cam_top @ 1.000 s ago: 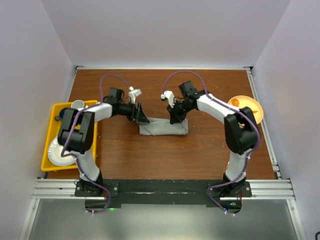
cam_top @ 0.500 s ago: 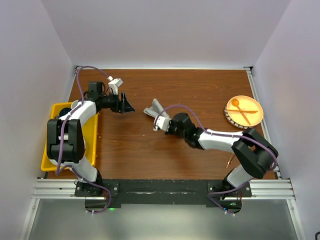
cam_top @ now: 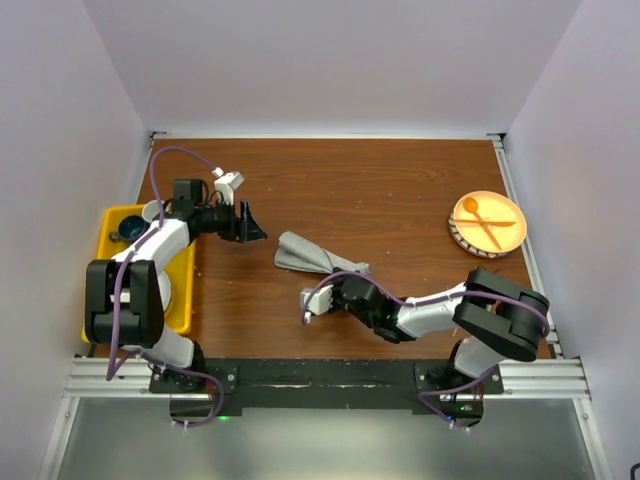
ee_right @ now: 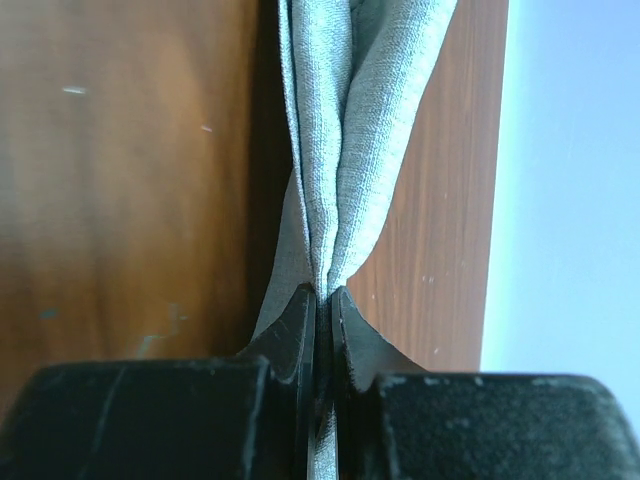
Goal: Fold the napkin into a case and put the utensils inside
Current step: Turn over the smaller rectangle-folded napkin at the center of the board.
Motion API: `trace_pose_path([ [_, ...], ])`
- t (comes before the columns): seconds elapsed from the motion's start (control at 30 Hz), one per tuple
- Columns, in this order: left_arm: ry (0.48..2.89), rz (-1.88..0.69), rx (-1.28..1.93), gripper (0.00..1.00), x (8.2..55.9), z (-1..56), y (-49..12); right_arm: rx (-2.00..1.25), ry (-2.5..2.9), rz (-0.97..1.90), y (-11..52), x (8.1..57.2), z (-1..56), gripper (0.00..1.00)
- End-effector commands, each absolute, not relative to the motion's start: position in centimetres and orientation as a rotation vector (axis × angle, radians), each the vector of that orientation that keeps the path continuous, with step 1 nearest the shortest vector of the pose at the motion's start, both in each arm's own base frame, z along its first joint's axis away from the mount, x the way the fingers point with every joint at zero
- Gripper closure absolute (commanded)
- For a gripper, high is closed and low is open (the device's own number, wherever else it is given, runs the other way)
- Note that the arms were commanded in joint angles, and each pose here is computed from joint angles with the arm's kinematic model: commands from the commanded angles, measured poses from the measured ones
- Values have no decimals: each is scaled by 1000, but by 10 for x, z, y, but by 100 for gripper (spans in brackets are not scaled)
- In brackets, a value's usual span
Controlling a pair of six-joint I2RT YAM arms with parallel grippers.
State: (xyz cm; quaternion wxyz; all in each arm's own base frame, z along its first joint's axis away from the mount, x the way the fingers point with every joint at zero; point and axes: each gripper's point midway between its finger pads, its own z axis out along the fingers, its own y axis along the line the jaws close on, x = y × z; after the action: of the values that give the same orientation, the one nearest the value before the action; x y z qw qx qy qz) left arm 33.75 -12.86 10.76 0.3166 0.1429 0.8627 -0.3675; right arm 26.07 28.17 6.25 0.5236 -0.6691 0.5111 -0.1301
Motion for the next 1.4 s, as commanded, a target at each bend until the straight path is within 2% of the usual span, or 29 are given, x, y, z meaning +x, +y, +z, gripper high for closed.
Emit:
trace_pose_path([
  [0.0,2231,-940,412,32,337,116,-126,-1618,1120,-339,294,250,70,100],
  [0.1,2233,-953,453,34,333,116,-127,-1690,1099,-324,296,238,57,90],
  [0.13,2234,-957,459,35,333,115,-127,-1698,1093,-311,297,235,57,79],
  [0.27,2190,-1002,537,44,331,126,-133,-1739,1101,-241,303,221,55,59],
  [0.33,2166,-1023,590,54,331,133,-135,-1732,1116,-194,310,217,68,53],
  [0.37,2165,-1024,606,57,332,135,-135,-1715,1155,-150,312,215,71,47],
  [0.5,2167,-1030,737,67,328,134,-155,-1651,1276,13,328,205,110,37],
  [0.63,2228,-1002,811,78,327,117,-173,-1544,1419,133,326,201,145,37],
  [0.83,2351,-1048,792,91,312,85,-191,-1441,1710,172,279,211,141,42],
  [1.07,2456,-987,778,94,310,48,-187,-1544,1891,183,250,200,96,55],
  [1.37,2496,-976,799,95,305,34,-183,-1622,1959,191,246,196,49,59],
])
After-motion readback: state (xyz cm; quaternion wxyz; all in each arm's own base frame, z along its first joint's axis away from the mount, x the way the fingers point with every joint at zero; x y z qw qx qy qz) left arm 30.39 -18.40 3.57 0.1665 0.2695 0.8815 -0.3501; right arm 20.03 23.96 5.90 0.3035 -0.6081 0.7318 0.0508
